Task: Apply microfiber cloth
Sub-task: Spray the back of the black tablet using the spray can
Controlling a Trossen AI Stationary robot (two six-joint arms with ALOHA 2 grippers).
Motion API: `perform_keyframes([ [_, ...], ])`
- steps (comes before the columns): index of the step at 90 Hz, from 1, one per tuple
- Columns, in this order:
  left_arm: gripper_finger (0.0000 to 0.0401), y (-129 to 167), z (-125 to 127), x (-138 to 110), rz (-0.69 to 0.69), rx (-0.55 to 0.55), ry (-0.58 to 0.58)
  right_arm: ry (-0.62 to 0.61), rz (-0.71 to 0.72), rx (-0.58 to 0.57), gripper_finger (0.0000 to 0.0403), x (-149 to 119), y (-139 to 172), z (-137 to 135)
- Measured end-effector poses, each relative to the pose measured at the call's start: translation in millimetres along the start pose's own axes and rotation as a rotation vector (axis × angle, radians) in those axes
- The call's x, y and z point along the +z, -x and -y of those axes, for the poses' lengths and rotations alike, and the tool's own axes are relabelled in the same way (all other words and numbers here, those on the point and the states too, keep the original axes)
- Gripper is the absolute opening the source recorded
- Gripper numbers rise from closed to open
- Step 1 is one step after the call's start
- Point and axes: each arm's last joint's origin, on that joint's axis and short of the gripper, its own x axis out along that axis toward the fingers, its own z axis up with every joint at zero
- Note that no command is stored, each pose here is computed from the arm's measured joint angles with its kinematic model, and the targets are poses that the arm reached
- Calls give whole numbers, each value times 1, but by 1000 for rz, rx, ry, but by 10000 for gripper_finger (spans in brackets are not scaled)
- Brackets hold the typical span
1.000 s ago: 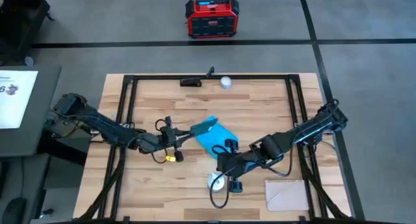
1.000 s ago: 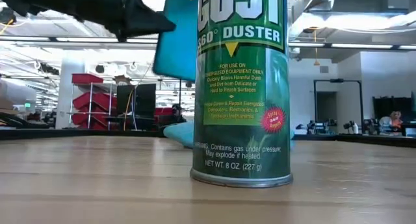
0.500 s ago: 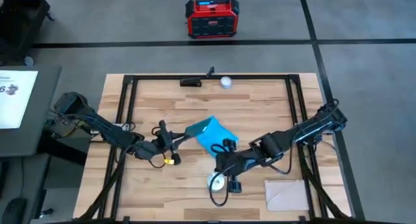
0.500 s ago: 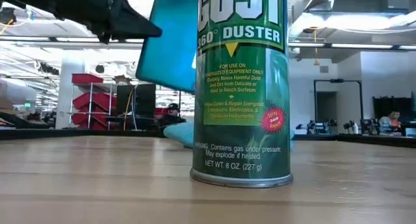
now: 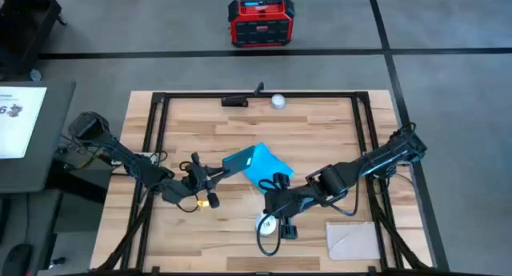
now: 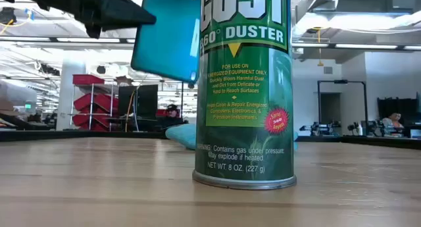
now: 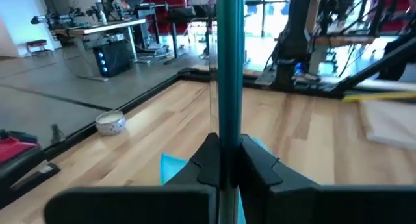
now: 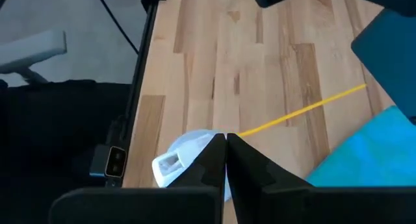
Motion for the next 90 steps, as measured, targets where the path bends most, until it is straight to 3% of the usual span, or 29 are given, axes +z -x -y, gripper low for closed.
perform_keyframes([
  [29,4,24,9,0,44,94,5,-1,4,16,0,1,0,-1],
  [52,4,27,10,-4,31,82,35,-3,-43,36,0,-2,-21,2],
  [90,4,27,10,-7,23,86,45,9,-65,16,0,6,-17,8],
])
